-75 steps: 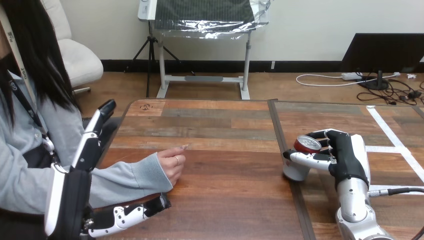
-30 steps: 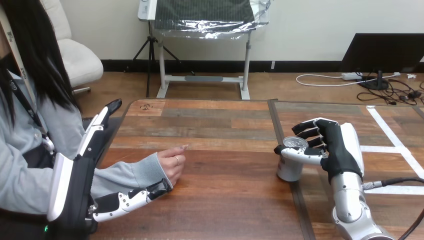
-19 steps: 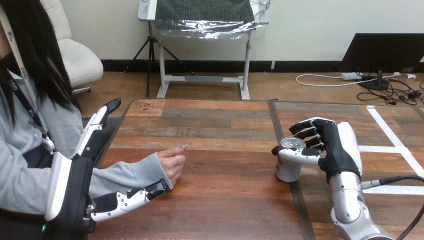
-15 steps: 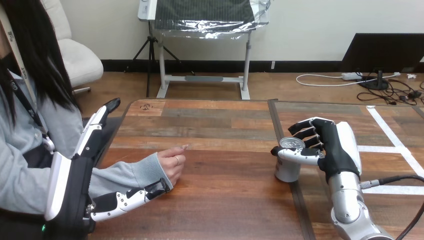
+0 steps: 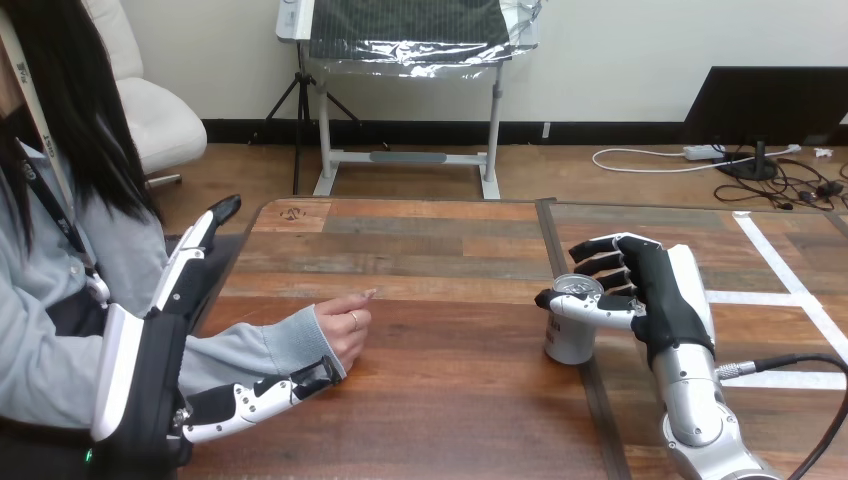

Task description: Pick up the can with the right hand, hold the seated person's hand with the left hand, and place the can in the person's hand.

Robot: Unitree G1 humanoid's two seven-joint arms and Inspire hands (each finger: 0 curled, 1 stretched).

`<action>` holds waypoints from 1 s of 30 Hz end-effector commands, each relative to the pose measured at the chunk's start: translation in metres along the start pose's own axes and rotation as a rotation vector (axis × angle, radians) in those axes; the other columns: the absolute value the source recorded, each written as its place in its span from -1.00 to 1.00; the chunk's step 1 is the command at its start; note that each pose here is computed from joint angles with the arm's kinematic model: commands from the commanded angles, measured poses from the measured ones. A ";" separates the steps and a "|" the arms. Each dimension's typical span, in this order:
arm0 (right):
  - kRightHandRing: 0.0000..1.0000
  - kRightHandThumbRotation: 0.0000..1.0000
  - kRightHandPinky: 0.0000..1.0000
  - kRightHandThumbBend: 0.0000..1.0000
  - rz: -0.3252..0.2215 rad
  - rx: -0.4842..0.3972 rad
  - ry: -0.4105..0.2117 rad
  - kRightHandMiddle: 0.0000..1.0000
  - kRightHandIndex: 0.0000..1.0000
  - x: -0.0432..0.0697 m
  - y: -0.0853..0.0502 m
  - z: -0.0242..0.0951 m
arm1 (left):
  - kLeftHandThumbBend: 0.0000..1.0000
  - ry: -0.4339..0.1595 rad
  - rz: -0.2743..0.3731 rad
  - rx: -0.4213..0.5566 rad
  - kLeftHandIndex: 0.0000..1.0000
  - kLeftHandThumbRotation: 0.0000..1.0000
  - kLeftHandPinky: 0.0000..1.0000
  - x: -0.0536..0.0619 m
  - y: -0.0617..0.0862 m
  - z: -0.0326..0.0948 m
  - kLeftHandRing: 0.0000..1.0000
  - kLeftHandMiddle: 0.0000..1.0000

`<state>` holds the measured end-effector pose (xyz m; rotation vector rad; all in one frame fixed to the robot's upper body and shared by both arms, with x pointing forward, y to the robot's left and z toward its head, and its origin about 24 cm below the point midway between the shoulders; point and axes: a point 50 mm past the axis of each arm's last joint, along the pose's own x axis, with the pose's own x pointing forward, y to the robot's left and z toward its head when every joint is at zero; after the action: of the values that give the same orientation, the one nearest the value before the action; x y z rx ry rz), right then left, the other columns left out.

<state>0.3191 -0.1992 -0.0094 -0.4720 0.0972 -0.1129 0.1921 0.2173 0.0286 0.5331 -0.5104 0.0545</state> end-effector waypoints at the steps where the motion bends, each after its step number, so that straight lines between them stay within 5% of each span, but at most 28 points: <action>1: 0.22 -1.00 0.09 0.81 -0.003 0.084 -0.072 0.29 0.35 0.005 0.001 0.015 | 1.00 -0.107 0.014 -0.003 0.83 -0.14 0.80 0.018 0.005 0.010 0.88 0.86; 30: 0.57 -1.00 0.49 0.94 0.023 0.228 -0.004 0.62 0.72 -0.013 0.018 -0.004 | 1.00 -0.106 0.030 0.013 0.81 -0.05 0.75 0.014 0.011 0.009 0.85 0.83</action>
<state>0.2980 -0.1843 -0.0332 -0.2686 0.1490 -0.0867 0.1912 0.2209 0.0315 0.5351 -0.5312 0.0662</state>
